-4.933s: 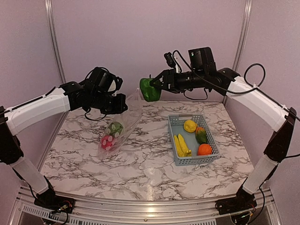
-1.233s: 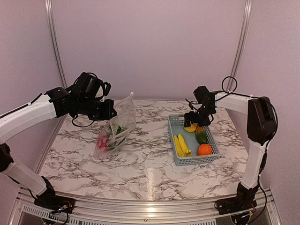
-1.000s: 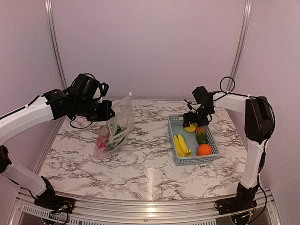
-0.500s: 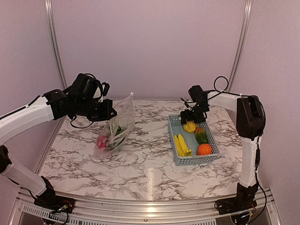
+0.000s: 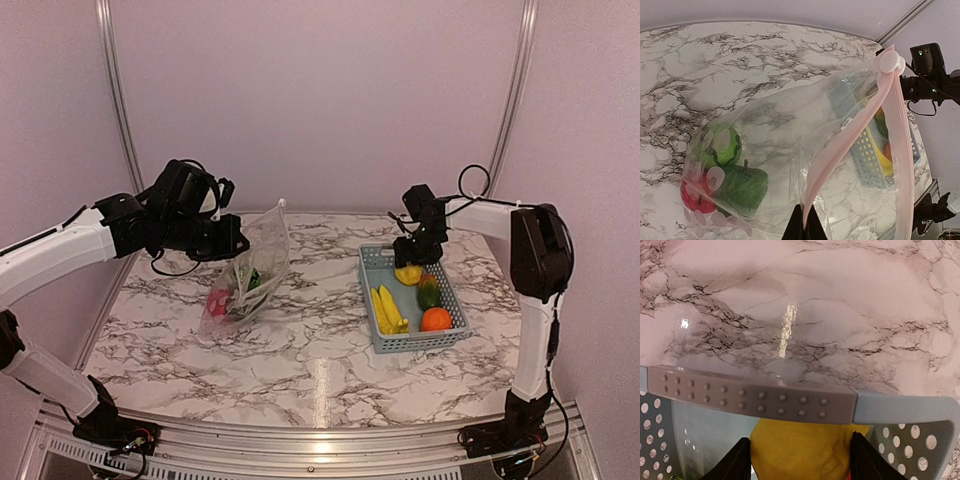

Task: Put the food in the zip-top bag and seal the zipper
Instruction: Pick up the fake fruit from the bin, then place the fake fruit in the zipper food storage bag.

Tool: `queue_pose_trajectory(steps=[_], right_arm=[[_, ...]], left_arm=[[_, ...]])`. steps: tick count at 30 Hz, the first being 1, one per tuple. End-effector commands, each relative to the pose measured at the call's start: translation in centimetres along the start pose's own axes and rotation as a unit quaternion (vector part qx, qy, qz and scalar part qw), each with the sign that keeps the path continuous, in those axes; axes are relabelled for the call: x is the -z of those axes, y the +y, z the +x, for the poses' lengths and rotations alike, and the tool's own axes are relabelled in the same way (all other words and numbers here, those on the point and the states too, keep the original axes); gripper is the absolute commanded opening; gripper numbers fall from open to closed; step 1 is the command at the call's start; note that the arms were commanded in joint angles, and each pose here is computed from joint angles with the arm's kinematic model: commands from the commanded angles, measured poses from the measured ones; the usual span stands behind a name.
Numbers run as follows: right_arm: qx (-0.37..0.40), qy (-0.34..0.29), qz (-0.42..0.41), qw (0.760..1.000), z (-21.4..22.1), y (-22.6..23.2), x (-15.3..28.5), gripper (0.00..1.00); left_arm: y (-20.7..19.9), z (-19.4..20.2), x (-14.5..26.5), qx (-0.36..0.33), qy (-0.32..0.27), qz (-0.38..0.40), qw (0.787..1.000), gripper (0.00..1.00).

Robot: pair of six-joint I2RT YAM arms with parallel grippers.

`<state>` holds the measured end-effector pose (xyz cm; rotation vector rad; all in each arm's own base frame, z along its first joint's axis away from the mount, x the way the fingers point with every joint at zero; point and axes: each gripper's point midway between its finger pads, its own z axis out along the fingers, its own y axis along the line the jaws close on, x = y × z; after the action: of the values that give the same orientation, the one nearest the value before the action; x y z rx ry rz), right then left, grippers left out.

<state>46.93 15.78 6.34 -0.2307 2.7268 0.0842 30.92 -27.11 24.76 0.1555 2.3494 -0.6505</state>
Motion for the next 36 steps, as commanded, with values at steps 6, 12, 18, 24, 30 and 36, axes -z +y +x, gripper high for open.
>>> queue_pose_trajectory(steps=[6, 12, 18, 24, 30, 36], right_arm=[[0.023, -0.038, -0.027, 0.999, 0.4, 4.1, 7.7, 0.56], [0.046, -0.097, -0.109, 0.988, -0.8, 9.1, 14.6, 0.56], [0.074, -0.162, -0.192, 0.965, -2.2, 15.1, 22.2, 0.54], [0.088, -0.194, -0.300, 0.930, -2.6, 21.4, 28.3, 0.54], [0.112, -0.209, -0.374, 0.896, -1.9, 26.6, 32.4, 0.54], [0.150, -0.212, -0.417, 0.871, -0.3, 30.7, 33.8, 0.54]], left_arm=[[-0.6, -0.7, -1.2, 0.004, -0.003, 0.012, 1.000, 0.00], [-0.6, -0.7, -1.5, -0.001, 0.000, 0.009, 1.000, 0.00], [-0.5, 0.2, -1.9, -0.004, 0.017, 0.012, 1.000, 0.00], [-0.7, 0.0, -2.1, -0.004, 0.018, 0.012, 1.000, 0.00], [-1.2, -0.7, -2.3, -0.002, 0.017, 0.016, 1.000, 0.00], [-1.8, -1.5, -2.0, 0.000, 0.010, 0.021, 1.000, 0.00]])
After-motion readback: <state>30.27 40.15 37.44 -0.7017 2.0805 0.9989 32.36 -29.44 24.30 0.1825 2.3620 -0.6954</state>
